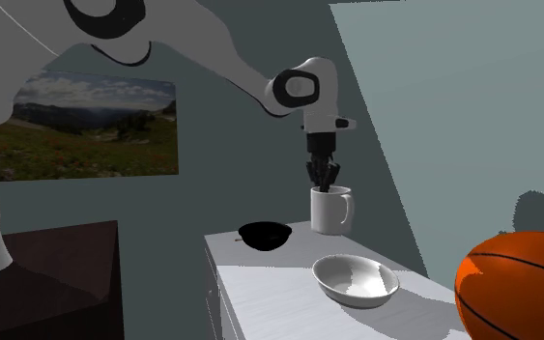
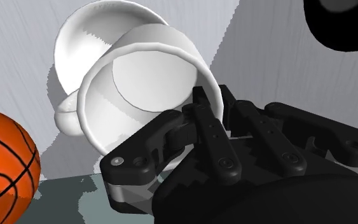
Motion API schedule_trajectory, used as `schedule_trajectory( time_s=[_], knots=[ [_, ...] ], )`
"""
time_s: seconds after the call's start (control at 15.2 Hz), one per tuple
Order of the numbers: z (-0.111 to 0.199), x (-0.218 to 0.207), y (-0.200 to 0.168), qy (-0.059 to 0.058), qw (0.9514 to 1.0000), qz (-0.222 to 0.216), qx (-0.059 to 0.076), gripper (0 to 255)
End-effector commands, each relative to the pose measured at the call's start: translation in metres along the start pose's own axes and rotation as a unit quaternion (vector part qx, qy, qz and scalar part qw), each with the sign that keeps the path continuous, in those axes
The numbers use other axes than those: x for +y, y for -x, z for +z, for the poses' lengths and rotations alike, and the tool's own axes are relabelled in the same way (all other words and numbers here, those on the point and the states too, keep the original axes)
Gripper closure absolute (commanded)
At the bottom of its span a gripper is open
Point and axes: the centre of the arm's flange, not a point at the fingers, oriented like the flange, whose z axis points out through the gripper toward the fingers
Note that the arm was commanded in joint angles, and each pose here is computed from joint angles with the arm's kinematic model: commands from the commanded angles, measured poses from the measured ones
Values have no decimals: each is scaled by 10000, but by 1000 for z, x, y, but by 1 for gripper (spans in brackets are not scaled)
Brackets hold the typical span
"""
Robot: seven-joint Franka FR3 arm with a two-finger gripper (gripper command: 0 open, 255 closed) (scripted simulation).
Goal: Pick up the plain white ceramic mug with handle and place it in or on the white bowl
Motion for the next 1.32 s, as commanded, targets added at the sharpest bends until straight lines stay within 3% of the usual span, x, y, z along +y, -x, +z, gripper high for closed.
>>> schedule_trajectory(
  time_s=[0.0,0.26,1.25],
  knots=[
    [-5,24,-11,-1,10000,-5,0,255],
    [-12,67,-33,-1,10000,-5,0,255],
    [67,67,-30,-1,10000,-5,0,255]
  ],
)
